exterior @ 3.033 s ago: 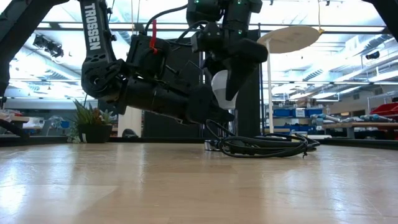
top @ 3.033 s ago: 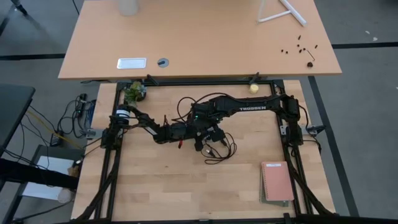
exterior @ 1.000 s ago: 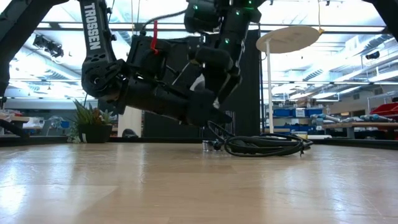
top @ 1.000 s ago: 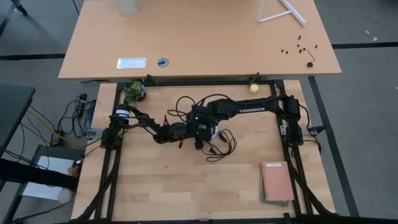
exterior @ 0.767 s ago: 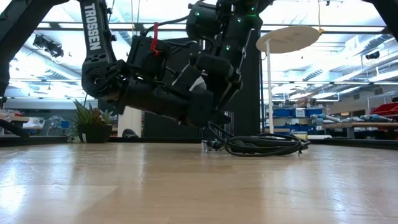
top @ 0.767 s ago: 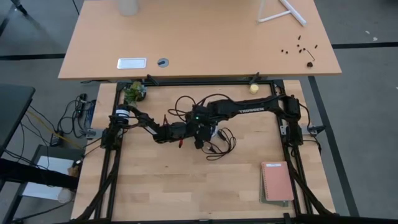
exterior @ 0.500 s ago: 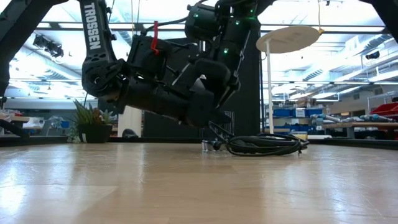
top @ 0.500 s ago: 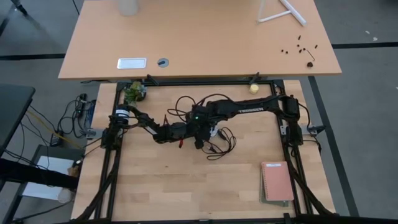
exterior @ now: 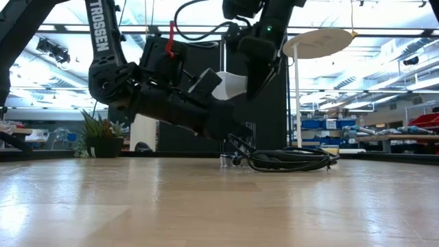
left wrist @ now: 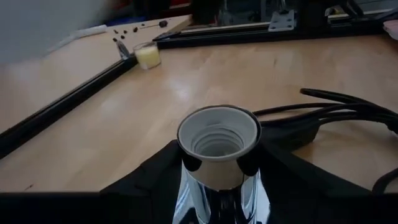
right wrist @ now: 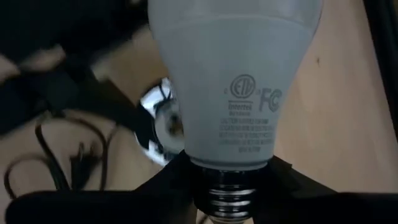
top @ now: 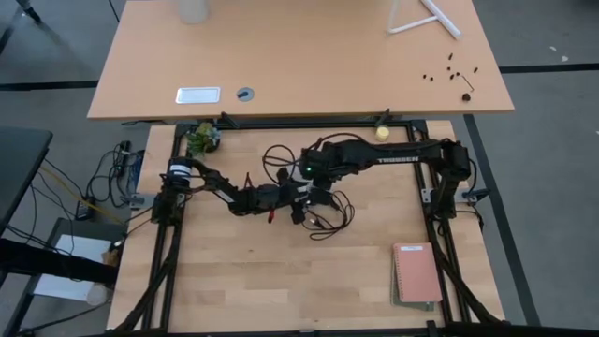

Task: Screw lightbulb
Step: Insert the lightbulb into the lamp

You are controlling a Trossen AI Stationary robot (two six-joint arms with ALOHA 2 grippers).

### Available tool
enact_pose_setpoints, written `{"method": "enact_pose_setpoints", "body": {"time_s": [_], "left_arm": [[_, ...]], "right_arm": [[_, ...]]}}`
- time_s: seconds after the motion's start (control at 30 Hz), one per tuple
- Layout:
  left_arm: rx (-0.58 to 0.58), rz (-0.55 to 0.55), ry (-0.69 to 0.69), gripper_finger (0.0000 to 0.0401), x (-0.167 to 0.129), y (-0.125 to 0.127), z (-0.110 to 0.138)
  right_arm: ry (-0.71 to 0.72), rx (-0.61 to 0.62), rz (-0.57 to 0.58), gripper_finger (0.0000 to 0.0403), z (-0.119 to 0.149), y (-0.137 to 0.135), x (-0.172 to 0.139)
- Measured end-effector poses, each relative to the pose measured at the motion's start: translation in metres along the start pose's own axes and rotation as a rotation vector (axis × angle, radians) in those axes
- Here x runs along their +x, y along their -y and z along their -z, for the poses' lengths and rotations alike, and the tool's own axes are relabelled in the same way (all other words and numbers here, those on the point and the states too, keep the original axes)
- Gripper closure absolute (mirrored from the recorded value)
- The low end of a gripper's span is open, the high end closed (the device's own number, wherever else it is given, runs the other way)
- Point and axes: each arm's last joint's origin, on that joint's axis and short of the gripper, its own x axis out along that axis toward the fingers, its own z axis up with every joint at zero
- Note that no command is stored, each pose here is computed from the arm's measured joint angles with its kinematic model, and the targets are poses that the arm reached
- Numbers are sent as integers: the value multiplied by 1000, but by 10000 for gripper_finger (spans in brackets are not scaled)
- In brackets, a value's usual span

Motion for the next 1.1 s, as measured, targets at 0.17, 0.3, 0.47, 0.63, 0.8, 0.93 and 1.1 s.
{"method": "enact_pose_setpoints", "body": {"time_s": [0.17,0.3,0.47,0.63,0.8,0.93,1.1], "left_arm": [[28,-68,7,193,-16,-9,-7],[36,-93,35,193,-26,-14,-18],[31,-62,-3,180,-25,-13,-19],[-16,-59,-84,162,-23,-12,-14],[-61,-34,-88,162,-32,-4,-22],[-72,-95,-51,162,-41,-5,-40],[-76,-106,-13,162,-48,-9,-57]], "right_arm": [[-70,-21,9,293,7,1,0],[-94,-28,19,293,10,2,0],[-80,-51,10,293,12,4,12],[-41,-53,1,293,19,7,19],[6,-39,-22,293,30,9,12],[145,-16,-54,293,42,11,2],[353,21,-144,293,61,10,0]]}}
